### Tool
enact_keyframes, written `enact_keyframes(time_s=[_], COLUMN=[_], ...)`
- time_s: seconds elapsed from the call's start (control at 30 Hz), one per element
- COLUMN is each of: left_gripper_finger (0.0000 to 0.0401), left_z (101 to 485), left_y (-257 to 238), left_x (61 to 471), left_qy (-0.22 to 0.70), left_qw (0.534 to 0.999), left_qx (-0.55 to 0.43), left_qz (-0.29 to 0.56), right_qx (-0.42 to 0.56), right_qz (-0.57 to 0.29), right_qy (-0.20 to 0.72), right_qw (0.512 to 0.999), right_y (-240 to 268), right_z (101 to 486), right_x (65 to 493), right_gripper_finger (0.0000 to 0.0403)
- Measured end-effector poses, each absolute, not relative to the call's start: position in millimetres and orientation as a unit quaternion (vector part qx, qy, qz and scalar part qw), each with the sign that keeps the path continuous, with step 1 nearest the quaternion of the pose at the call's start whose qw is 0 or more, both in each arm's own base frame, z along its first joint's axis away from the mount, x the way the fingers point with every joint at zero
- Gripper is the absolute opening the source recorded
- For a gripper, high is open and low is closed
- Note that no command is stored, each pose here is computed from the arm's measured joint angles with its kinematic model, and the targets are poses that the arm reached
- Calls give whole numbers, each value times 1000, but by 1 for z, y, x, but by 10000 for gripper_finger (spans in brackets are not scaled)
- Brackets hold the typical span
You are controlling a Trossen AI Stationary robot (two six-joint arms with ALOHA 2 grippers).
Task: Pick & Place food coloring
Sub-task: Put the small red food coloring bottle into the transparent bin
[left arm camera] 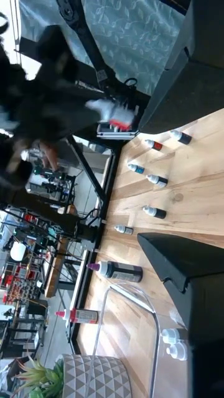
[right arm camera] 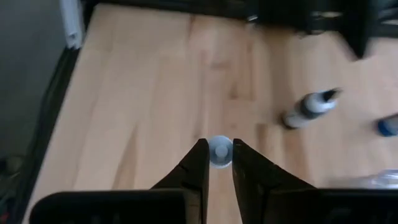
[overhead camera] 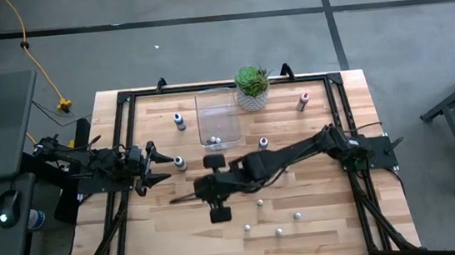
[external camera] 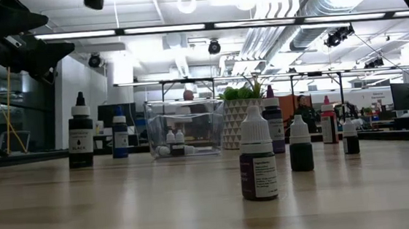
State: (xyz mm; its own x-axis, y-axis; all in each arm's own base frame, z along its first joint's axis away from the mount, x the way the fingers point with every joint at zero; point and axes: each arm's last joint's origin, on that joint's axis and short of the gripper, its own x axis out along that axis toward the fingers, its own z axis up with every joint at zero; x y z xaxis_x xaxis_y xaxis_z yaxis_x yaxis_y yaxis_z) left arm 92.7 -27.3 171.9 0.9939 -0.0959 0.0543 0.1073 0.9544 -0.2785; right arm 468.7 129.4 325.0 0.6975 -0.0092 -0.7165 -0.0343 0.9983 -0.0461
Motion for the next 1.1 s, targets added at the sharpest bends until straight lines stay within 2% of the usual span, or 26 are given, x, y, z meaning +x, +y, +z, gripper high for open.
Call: enact_keyframes(time_s=[0.27,0.63,0.9,1.1], left_gripper_finger=[271,271,271,271], left_z=[172,172,172,172], left_y=[-27,-27,-27,-27], left_x=[93,93,93,93], left_qy=[-20,-20,-20,-20], left_qw=[988,988,988,988], left_qx=[-142,-142,-142,-142], left_qz=[-51,-52,-51,-52], right_qx=[-12,5,33,27], right_qz=[-30,-100,-165,-174], right_qy=[397,407,470,509], right_qw=[917,908,866,842], right_y=[87,2,-69,-96], right_z=[330,330,321,301], right_x=[473,479,464,458], right_gripper_finger=[51,54,49,57])
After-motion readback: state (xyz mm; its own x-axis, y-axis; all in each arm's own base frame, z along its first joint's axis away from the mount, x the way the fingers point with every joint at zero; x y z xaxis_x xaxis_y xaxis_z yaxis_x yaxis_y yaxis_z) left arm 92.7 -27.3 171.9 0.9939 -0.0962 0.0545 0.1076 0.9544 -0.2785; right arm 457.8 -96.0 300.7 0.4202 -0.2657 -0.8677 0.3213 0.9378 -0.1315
